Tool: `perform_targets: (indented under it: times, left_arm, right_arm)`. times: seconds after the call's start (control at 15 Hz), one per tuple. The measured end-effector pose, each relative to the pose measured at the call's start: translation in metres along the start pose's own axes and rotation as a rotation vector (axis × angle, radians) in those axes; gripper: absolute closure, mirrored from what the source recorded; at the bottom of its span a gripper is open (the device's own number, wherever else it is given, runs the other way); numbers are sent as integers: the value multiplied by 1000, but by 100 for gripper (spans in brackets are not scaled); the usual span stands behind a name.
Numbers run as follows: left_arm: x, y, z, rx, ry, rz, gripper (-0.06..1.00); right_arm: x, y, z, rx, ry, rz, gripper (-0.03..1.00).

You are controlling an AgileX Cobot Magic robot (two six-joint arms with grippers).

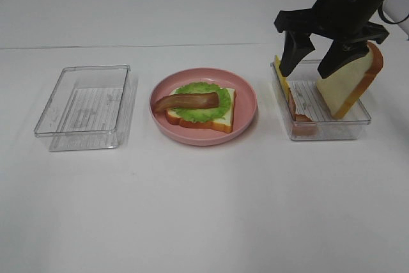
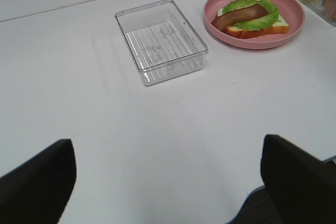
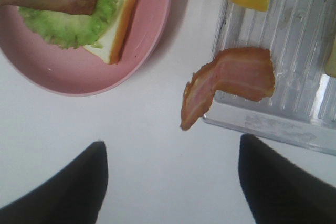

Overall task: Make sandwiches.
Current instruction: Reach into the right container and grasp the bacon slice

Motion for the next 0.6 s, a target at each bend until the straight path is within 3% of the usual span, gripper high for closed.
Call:
perform_targets:
  times: [0.47,0.6]
  left_arm:
    - [0,0,0,0,-1,0,5]
    - [0,0,0,0,-1,0,5]
  right_arm:
    - [-17,-7,-58,108,35,-18,37]
    - [-21,-8,-67,112,49,-15,44]
Point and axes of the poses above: a point on each arm's last joint axis where the gripper is mounted, z pointing back along that axis away from the gripper, x along the wrist's bending axis when the last joint is at zero, y = z × x, the point moved 8 cm from there along -z, pointing out along that axis toward the gripper, and after that the axes turned 3 degrees about -z, right-handed, at the moved point
